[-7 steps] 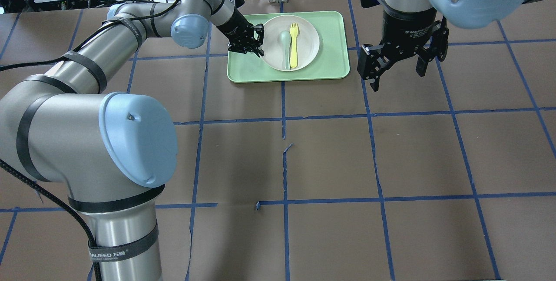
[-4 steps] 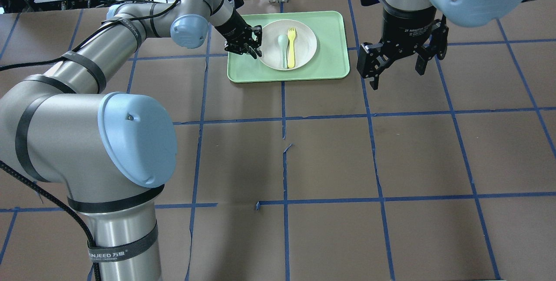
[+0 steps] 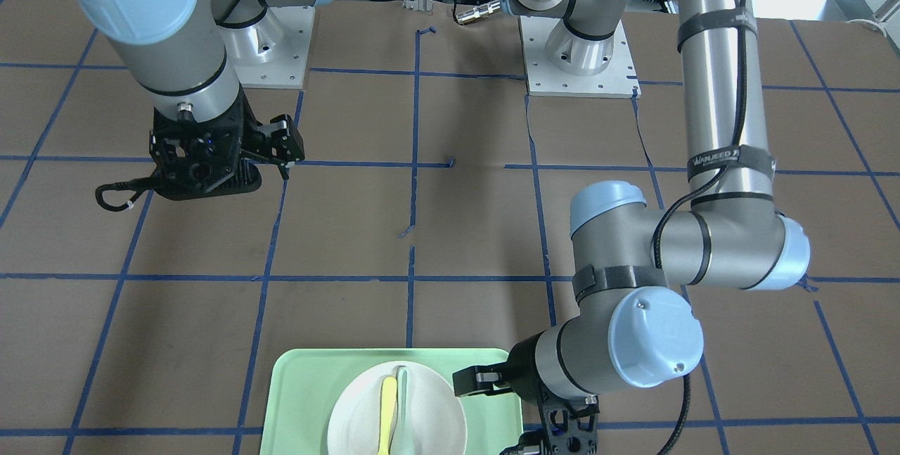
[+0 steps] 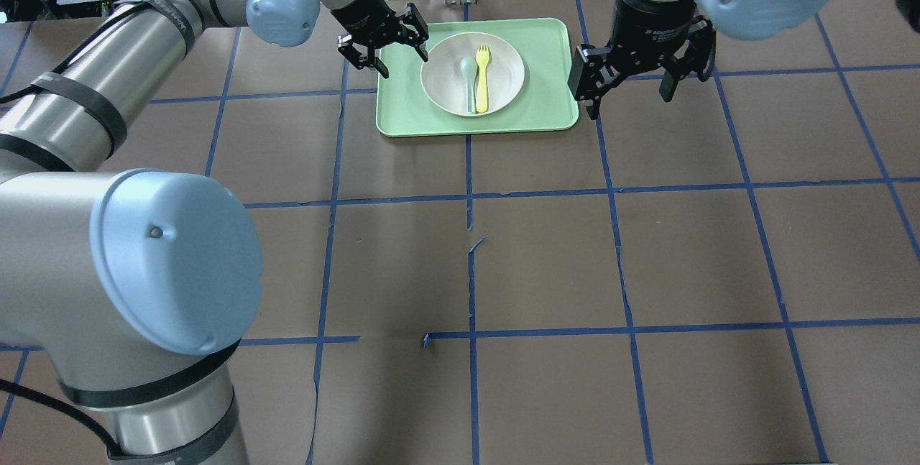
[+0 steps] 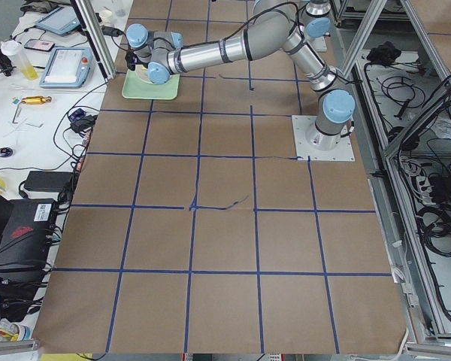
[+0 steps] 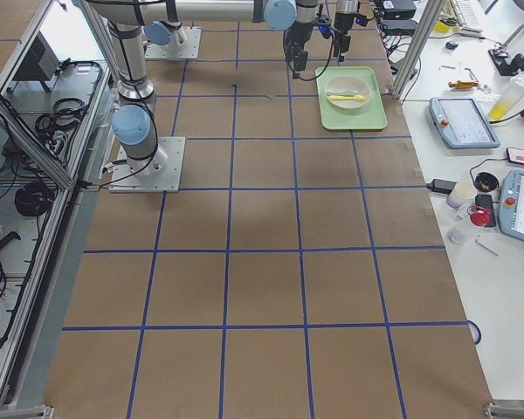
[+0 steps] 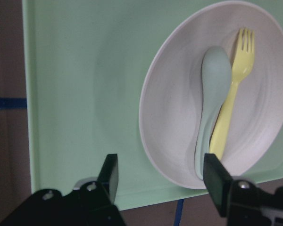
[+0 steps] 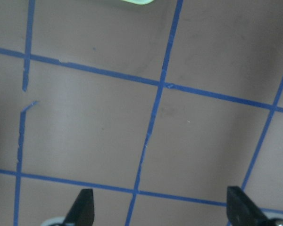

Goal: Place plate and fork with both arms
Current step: 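Lift the left gripper away while the right gripper moves over the plate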

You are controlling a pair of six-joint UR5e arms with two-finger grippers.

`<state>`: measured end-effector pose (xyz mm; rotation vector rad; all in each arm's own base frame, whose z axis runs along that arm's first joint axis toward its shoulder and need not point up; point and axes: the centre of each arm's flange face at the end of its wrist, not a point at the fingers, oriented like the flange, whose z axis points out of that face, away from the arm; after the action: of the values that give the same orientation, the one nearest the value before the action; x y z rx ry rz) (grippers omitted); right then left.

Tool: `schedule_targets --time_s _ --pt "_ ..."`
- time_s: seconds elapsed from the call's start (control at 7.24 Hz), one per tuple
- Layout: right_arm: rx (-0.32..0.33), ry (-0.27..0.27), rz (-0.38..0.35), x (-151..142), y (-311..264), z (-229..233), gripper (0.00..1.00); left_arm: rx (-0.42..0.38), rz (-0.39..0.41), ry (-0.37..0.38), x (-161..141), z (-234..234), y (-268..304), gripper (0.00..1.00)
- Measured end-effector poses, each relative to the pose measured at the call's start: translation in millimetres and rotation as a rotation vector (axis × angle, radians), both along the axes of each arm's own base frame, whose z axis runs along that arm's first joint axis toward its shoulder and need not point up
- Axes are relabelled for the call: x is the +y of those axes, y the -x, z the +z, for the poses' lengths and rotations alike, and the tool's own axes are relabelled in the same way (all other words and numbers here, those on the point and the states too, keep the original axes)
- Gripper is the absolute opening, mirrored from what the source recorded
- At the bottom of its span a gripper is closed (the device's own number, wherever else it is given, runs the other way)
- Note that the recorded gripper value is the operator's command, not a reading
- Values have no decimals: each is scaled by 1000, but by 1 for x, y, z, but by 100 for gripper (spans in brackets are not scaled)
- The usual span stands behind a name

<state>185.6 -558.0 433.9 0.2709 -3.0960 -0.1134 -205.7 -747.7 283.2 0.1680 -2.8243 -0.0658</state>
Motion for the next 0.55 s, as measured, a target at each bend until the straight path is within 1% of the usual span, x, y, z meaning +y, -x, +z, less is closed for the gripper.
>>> schedule_targets --time_s 0.14,0.28,0.55 --pt "-18 14 -18 -19 -5 -21 100 -87 -5 -29 16 20 -19 100" --pt "-32 25 -24 -32 -8 -38 100 -158 -22 -56 34 35 -44 100" --pt "-75 57 -34 -53 -18 -63 100 -288 -93 -105 77 57 -90 100"
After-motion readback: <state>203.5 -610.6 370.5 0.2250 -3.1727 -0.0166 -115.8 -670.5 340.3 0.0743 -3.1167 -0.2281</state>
